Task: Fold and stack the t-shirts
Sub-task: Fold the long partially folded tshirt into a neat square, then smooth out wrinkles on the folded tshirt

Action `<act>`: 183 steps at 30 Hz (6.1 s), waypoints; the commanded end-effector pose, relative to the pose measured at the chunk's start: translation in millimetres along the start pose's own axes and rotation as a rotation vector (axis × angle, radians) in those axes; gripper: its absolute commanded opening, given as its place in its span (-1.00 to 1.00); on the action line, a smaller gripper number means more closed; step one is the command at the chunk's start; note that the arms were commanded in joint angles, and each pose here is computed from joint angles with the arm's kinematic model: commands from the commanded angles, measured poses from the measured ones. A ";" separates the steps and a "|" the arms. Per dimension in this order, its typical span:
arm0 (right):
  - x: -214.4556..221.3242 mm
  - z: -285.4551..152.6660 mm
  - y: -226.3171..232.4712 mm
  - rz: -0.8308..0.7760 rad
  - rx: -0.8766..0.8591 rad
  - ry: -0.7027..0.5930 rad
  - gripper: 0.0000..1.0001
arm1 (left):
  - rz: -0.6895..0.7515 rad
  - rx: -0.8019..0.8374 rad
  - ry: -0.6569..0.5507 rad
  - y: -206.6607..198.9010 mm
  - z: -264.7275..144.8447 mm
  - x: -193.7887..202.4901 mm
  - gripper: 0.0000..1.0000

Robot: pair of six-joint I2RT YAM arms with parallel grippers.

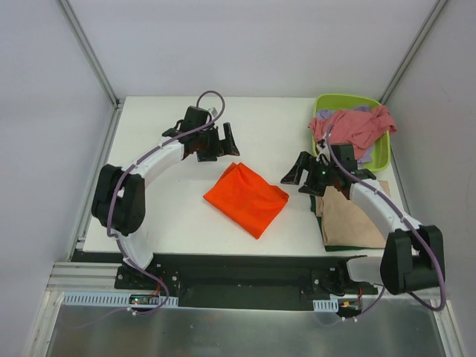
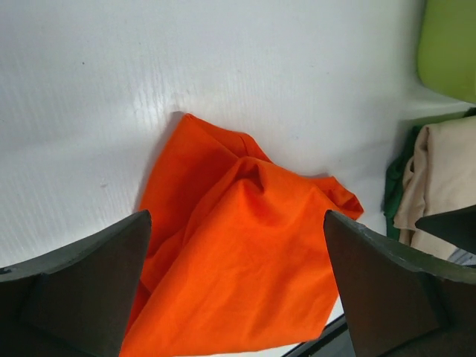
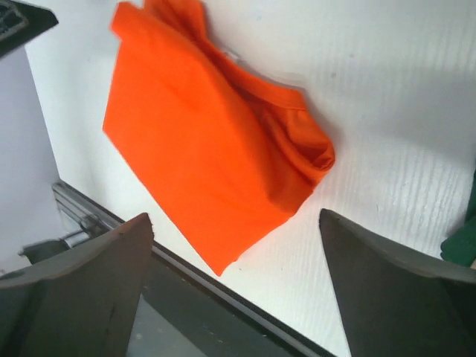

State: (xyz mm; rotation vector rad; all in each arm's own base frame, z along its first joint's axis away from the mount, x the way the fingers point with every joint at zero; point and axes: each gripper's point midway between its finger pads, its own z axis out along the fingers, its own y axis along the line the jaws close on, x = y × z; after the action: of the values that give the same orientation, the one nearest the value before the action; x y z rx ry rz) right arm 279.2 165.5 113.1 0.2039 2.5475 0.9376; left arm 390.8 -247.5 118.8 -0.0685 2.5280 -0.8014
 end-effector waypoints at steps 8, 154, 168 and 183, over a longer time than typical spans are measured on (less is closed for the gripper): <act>48.9 -5.0 70.5 -0.226 -0.225 0.101 0.92 | 0.104 0.241 0.054 -88.9 -23.9 32.6 0.98; -33.4 66.9 57.1 -0.393 0.127 -0.007 -0.99 | 0.011 -0.138 -0.101 35.5 -60.6 44.3 -1.00; -30.1 57.4 83.4 -0.442 0.081 -0.049 -0.99 | 0.012 -0.209 -0.207 49.9 -86.0 42.0 -1.00; -64.0 112.9 20.6 -0.423 0.387 -0.081 -0.83 | -0.025 -0.395 -0.073 105.5 -17.5 29.9 -1.00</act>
State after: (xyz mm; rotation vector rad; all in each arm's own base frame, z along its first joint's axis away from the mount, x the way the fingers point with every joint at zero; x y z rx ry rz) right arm 354.5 241.9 65.8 -0.2340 2.5853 0.4245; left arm 349.1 -158.3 59.6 -0.2706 2.5861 -0.3227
